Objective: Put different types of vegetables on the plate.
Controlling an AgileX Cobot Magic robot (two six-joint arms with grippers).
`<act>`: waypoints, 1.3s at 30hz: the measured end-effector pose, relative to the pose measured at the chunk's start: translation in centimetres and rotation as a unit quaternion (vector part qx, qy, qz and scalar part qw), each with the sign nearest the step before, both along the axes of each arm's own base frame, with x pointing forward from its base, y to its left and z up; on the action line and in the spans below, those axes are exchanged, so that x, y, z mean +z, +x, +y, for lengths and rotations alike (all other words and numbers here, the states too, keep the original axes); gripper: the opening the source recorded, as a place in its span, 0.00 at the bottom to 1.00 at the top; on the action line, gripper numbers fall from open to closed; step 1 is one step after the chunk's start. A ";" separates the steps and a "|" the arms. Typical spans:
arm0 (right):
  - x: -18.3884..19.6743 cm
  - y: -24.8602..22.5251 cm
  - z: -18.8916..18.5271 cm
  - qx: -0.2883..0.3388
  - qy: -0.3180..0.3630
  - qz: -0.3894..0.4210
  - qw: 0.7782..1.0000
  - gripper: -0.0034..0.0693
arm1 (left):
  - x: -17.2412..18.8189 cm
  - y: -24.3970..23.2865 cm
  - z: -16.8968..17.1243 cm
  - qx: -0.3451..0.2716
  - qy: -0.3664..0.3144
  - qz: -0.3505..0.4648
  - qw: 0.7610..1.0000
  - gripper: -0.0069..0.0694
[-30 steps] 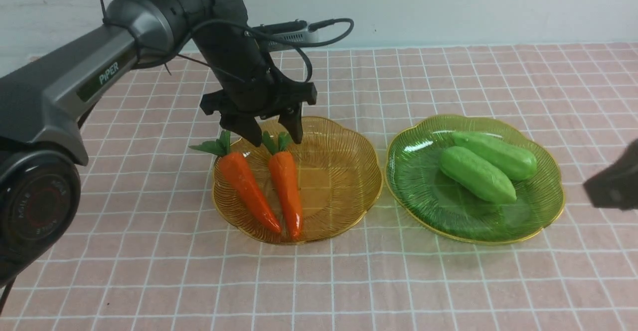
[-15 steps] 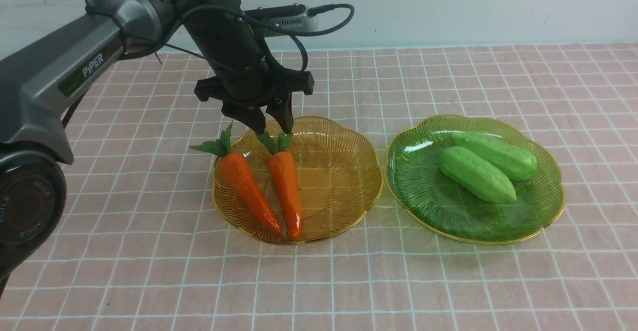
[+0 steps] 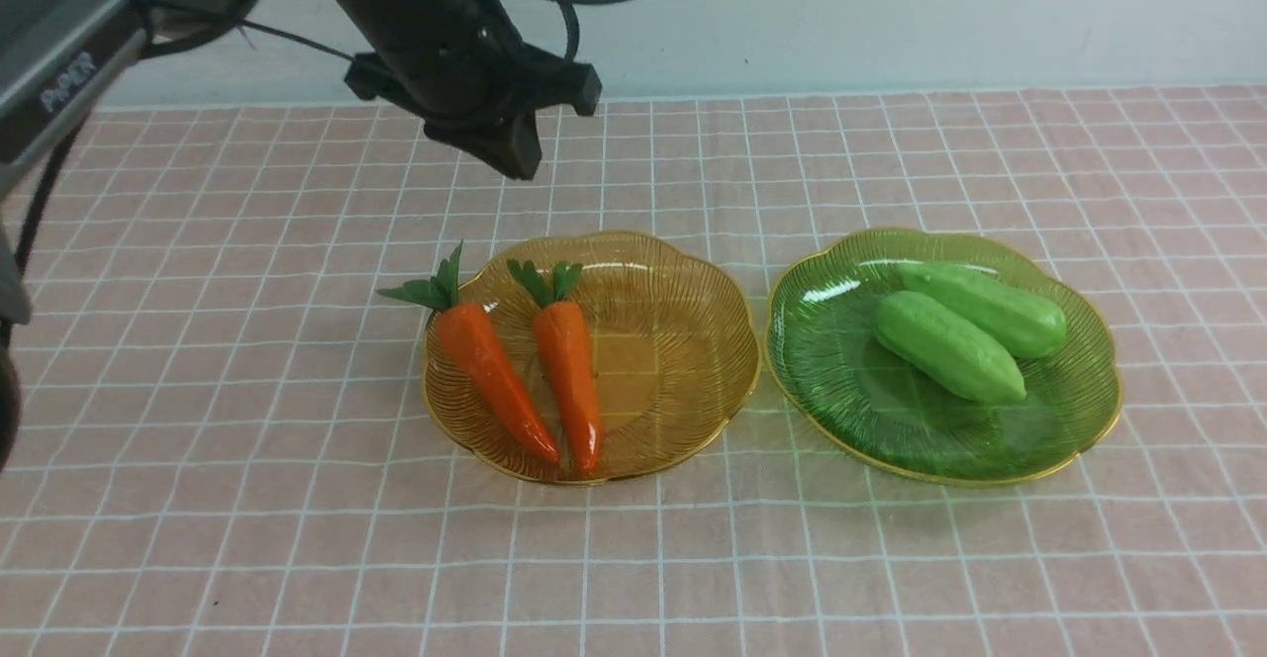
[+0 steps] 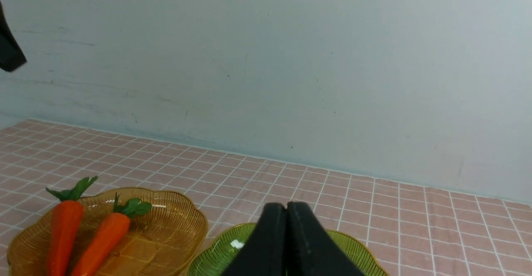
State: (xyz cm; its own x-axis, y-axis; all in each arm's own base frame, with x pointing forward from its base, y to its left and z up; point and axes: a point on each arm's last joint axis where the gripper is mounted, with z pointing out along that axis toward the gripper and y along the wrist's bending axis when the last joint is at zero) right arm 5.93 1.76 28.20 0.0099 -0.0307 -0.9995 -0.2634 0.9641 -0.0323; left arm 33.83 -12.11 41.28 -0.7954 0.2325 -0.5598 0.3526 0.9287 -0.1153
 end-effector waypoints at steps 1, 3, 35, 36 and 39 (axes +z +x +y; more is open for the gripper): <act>-0.9 -0.2 -0.1 -0.006 0.000 0.001 1.000 0.03 | 0.2 -0.4 0.2 0.001 0.004 -0.002 1.000 0.09; -2.5 -0.3 -0.3 -0.016 -0.002 0.010 1.000 0.03 | 0.4 -0.9 0.5 0.002 0.008 -0.006 1.000 0.09; -10.4 -0.5 -0.9 -0.053 -0.082 0.098 0.990 0.03 | -1.8 -25.7 8.6 0.015 -0.034 -0.120 0.992 0.09; -10.4 -0.5 -0.9 -0.053 -0.082 0.098 0.990 0.03 | -2.9 -26.5 8.8 0.020 -0.048 -0.144 0.988 0.09; -10.4 -0.5 -0.9 -0.052 -0.082 0.097 0.990 0.03 | -5.1 -27.4 9.1 0.033 -0.078 -0.196 0.977 0.09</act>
